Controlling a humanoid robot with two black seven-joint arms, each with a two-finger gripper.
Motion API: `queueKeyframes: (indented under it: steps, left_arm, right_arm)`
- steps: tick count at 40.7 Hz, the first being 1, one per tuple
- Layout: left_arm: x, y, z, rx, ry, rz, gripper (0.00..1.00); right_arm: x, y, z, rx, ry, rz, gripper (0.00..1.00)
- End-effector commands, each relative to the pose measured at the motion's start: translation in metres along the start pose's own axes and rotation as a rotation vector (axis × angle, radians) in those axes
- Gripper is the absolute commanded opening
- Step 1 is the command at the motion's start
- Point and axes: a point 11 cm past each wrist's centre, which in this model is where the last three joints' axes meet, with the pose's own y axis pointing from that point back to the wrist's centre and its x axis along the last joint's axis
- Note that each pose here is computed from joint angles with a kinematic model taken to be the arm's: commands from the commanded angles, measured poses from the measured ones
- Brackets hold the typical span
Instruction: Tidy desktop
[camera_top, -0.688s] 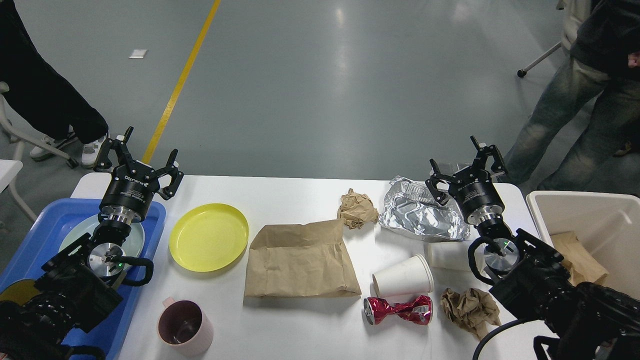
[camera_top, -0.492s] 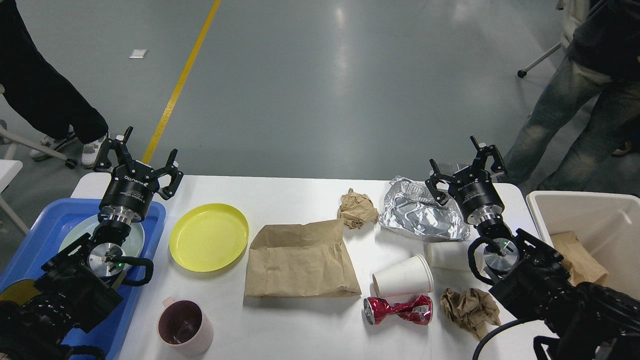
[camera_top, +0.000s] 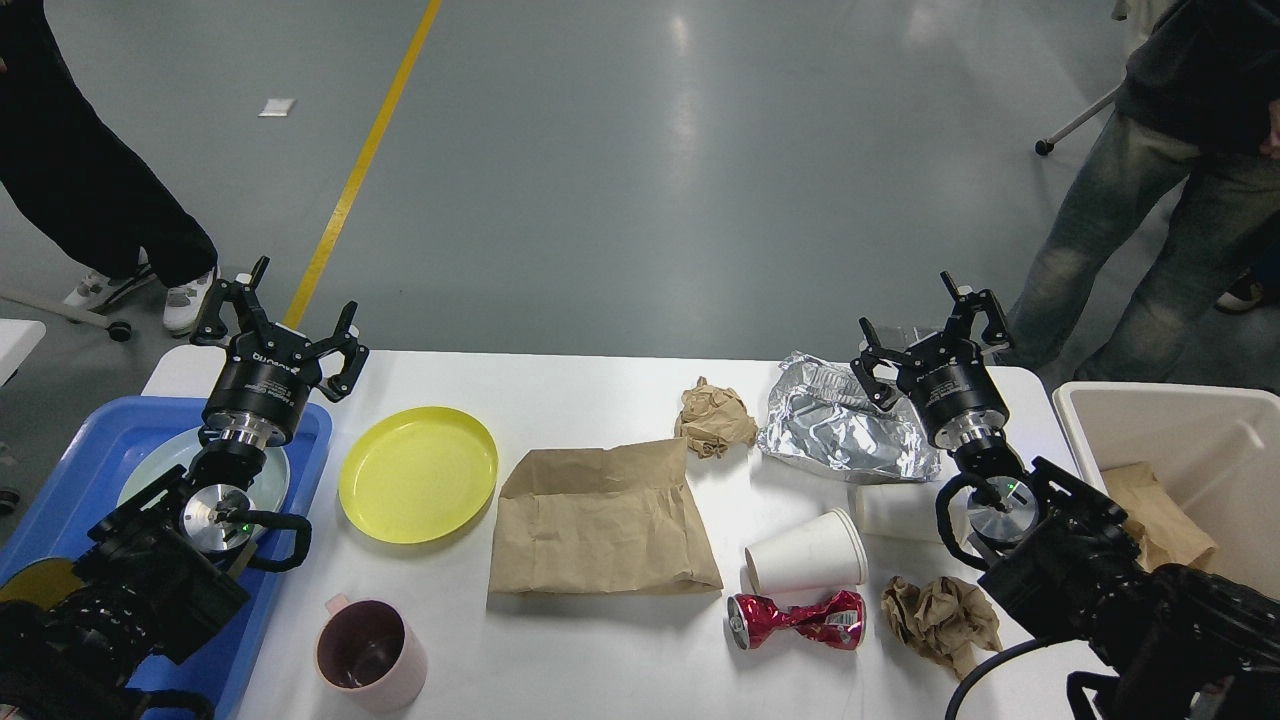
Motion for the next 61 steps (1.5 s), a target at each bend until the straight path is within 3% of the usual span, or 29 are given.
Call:
queueKeyframes:
  steps: [1, 9, 24, 46, 54, 61]
  left_arm:
    - [-0.002, -0.013, 0.009, 0.006, -0.078, 0.056, 0.96]
    - [-0.033, -0.063, 0.083, 0.031, -0.473, 0.059, 0.96]
    - [-0.12, -0.112, 0.096, 0.245, -1.031, -0.224, 0.96]
    - [-0.125, -0.113, 0.104, 0.45, -1.419, -0.315, 0.96]
    - [-0.107, -0.095, 0.076, 0.667, -1.554, -0.389, 0.96]
    - [-0.08, -0.037, 0.034, 1.082, -1.616, -0.522, 0.96]
  right_arm:
    - [0.001, 0.001, 0.0, 0.0, 0.0, 0.001, 1.0]
    - [0.0, 0.0, 0.0, 0.0, -0.001, -0.001, 1.0]
    - [0.0, 0.0, 0.0, 0.001, -0.001, 0.0, 1.0]
    - [-0.001, 0.0, 0.0, 0.001, -0.003, -0.004, 1.0]
    - [-0.001, 0.0, 0.0, 0.001, -0.003, -0.004, 1.0]
    - [-0.001, 0.0, 0.0, 0.0, -0.002, -0.004, 1.0]
